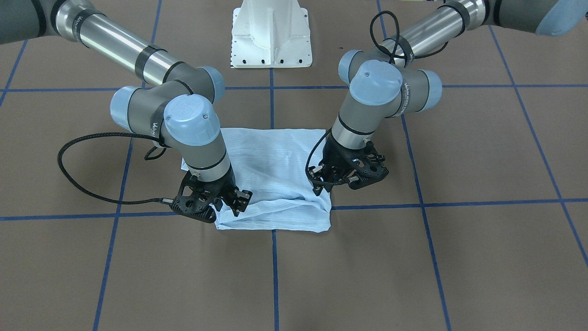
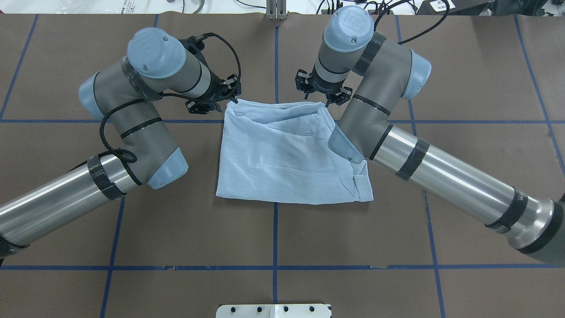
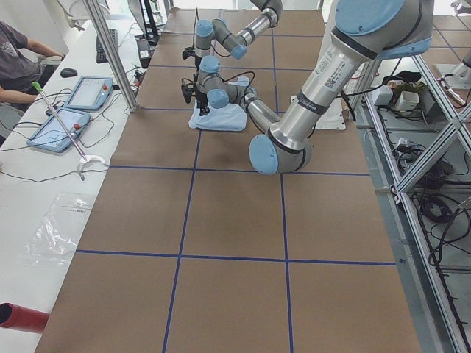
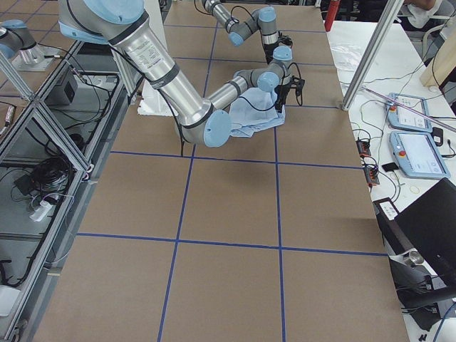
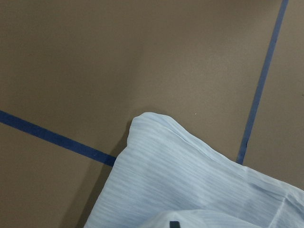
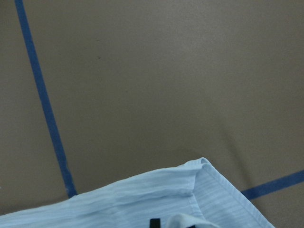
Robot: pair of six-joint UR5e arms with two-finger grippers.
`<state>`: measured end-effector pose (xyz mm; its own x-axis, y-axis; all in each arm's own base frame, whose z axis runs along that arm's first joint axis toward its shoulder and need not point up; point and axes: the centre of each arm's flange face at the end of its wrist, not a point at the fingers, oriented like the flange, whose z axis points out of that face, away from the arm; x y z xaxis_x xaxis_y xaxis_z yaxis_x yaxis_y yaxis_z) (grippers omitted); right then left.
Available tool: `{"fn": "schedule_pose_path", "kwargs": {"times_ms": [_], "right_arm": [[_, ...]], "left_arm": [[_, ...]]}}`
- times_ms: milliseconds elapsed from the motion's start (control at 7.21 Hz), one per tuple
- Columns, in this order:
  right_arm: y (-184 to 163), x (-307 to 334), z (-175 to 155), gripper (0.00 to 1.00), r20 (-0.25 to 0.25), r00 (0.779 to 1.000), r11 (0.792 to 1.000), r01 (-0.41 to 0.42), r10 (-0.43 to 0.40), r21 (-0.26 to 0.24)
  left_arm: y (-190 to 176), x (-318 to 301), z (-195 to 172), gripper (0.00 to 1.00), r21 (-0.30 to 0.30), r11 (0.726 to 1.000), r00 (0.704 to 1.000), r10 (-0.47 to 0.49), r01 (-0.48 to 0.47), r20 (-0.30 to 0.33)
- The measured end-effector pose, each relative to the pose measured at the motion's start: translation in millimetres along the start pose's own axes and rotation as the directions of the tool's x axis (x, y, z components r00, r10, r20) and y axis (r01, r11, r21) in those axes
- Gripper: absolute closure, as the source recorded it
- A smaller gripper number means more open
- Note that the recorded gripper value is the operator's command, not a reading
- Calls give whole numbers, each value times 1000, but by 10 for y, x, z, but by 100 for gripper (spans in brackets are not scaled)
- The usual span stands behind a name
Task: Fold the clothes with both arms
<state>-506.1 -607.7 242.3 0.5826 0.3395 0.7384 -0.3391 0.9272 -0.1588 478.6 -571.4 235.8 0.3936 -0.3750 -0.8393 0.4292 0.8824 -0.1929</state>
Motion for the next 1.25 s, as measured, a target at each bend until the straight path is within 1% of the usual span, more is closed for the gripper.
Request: {"fn": "schedule_pose_path", "kwargs": {"times_ms": [277, 555, 694, 832, 1110, 1248], "right_arm": [[-69, 28, -47, 0, 10, 999, 999, 34, -34, -21], [-202, 169, -81, 0, 5, 993, 993, 117, -116, -15], [-363, 435, -95, 0, -9, 986, 986, 165, -165, -10], [-567, 891, -115, 0, -28, 973, 974, 227, -227, -10], [-939, 2071, -199, 0, -75, 934, 937, 349, -350, -28], [-1039, 2676, -277, 0, -90, 914, 919, 392, -395, -46]], "left_arm": [[-265, -77, -104, 1, -17, 999, 999, 36, -36, 10], [-395, -330, -193, 1, -37, 994, 994, 103, -102, 27], [-380, -579, -334, 1, -42, 986, 987, 160, -158, 26], [-338, -868, -521, 1, -41, 977, 977, 212, -211, 22], [-184, -1478, -958, 1, -37, 954, 954, 298, -297, 20], [-90, -1812, -1202, 1, -37, 933, 933, 358, -357, 25]]}}
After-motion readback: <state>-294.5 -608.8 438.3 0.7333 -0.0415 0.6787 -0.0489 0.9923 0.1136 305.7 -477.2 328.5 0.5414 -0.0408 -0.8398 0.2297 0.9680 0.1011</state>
